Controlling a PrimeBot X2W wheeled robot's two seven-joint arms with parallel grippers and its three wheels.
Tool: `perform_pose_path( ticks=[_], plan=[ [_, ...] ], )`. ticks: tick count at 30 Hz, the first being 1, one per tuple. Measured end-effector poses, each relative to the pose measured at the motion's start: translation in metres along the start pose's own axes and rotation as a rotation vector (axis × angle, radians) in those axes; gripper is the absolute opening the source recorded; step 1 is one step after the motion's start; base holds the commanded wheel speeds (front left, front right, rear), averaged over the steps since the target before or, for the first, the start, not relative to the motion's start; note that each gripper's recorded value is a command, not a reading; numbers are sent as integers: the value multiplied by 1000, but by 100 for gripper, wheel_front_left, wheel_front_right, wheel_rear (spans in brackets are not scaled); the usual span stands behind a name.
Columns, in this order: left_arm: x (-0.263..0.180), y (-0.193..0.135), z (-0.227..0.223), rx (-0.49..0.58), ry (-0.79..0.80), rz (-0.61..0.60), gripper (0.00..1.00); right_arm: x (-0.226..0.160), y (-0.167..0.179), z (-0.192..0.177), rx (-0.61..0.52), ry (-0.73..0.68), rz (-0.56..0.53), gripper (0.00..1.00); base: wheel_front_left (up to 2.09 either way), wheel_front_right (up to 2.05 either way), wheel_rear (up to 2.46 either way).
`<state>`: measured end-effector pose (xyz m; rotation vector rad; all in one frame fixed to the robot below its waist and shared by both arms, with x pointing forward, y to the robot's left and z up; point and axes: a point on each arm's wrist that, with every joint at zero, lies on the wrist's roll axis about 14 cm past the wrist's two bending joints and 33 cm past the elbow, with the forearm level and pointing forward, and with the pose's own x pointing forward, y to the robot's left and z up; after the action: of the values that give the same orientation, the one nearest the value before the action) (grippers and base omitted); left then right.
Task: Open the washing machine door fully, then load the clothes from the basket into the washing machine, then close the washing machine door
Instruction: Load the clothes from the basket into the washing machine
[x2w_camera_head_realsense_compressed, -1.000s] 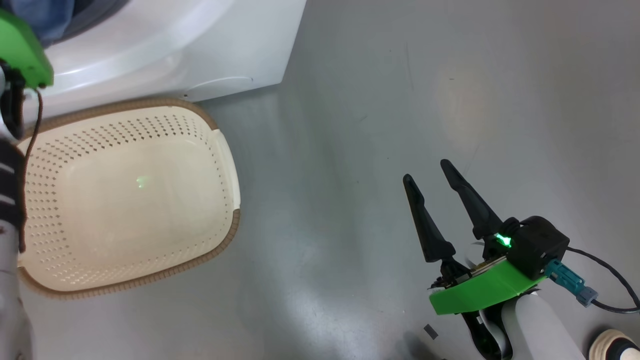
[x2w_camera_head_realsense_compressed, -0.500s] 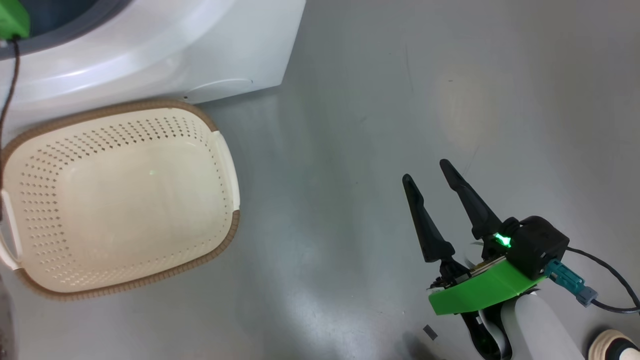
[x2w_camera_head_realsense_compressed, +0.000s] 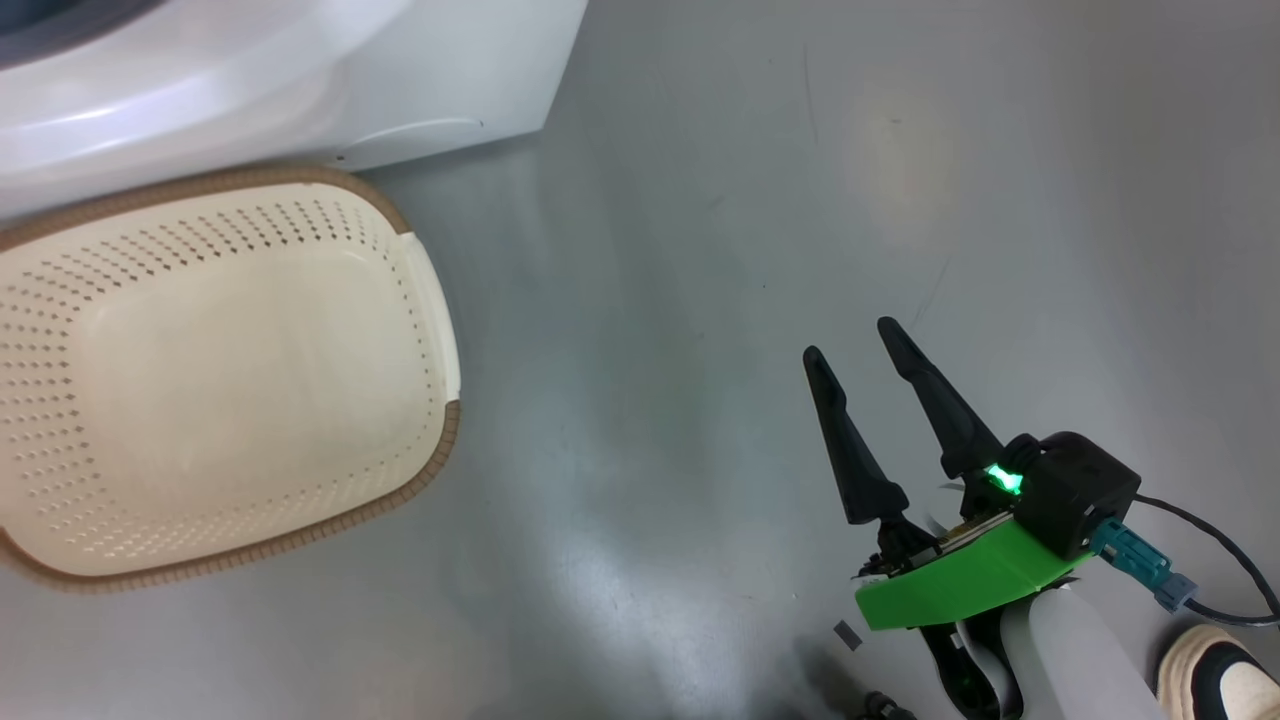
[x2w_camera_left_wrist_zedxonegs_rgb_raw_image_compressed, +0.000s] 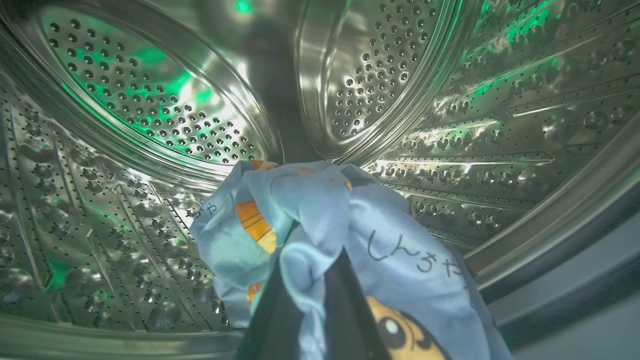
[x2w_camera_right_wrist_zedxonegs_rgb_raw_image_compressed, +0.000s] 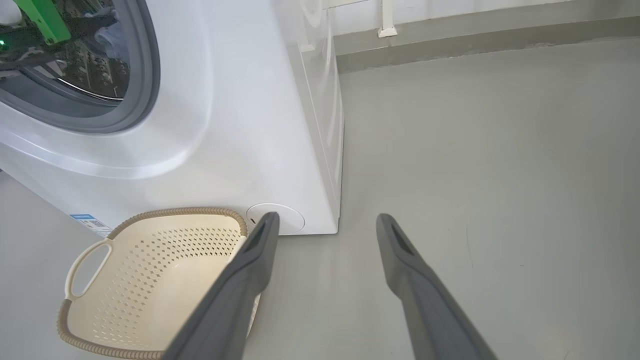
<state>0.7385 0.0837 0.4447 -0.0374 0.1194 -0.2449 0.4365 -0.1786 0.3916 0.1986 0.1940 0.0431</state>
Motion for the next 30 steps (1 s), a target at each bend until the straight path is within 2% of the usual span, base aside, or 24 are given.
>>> perform_pose_path(
  ticks=[11, 23, 30],
  plan=[
    [18, 2, 4, 11, -22, -6, 0, 1, 0, -16, 4, 43, 0, 100, 0, 0, 0],
    [35, 10, -16, 31, 7, -10, 0, 3, -4, -39, 9, 102, -9, 100, 0, 0, 0],
    [35, 12, -54, 7, 144, -9, 0, 4, -4, -48, 19, 121, -11, 100, 0, 0, 0]
  ],
)
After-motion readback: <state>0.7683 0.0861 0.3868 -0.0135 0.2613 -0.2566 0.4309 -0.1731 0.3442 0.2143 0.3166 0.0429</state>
